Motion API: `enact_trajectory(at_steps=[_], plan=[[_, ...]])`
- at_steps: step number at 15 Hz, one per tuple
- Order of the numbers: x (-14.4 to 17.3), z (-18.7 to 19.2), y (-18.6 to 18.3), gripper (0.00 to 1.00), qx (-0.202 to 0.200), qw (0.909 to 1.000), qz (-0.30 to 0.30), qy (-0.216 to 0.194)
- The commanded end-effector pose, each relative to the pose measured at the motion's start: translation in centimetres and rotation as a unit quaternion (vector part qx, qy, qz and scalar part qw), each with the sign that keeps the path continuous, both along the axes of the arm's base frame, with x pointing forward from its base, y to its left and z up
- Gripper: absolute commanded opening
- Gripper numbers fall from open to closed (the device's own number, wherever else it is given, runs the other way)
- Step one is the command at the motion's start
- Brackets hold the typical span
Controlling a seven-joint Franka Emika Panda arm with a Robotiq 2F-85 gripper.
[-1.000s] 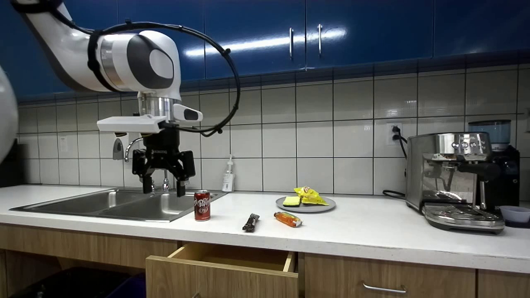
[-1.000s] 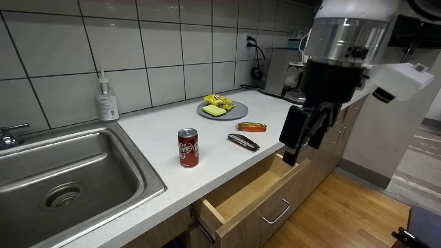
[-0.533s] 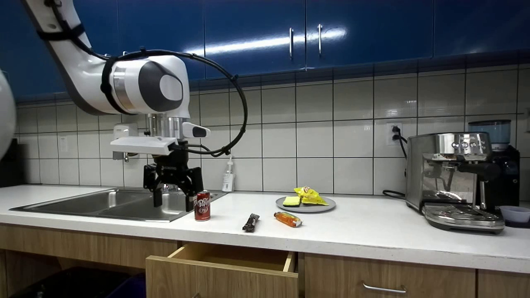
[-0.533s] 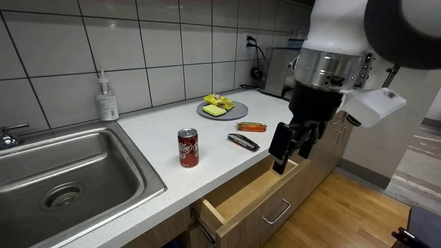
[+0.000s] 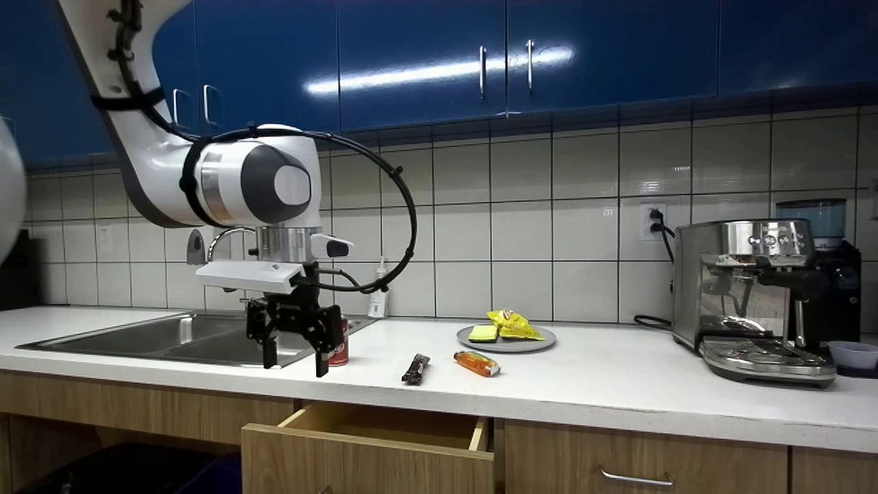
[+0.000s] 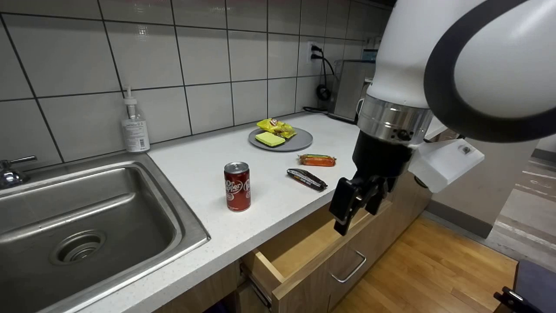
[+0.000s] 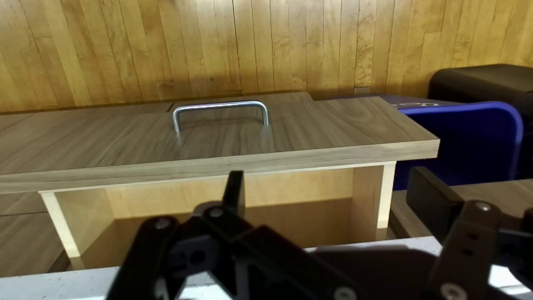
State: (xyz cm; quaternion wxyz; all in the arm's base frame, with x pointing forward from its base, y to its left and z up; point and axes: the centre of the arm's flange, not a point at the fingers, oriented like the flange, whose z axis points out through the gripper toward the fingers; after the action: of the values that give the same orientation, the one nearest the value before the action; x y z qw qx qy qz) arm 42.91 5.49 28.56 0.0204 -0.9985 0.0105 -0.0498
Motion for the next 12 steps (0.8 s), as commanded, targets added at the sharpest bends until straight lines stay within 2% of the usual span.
enact_trajectory(at_steps=[1, 12], plan=[[1.9, -1.6, -0.6, 1.00, -0.005, 0.9999, 0.012, -0.010], [4.9, -5.6, -2.5, 1.00, -0.019, 0.9997, -0.005, -0.015]])
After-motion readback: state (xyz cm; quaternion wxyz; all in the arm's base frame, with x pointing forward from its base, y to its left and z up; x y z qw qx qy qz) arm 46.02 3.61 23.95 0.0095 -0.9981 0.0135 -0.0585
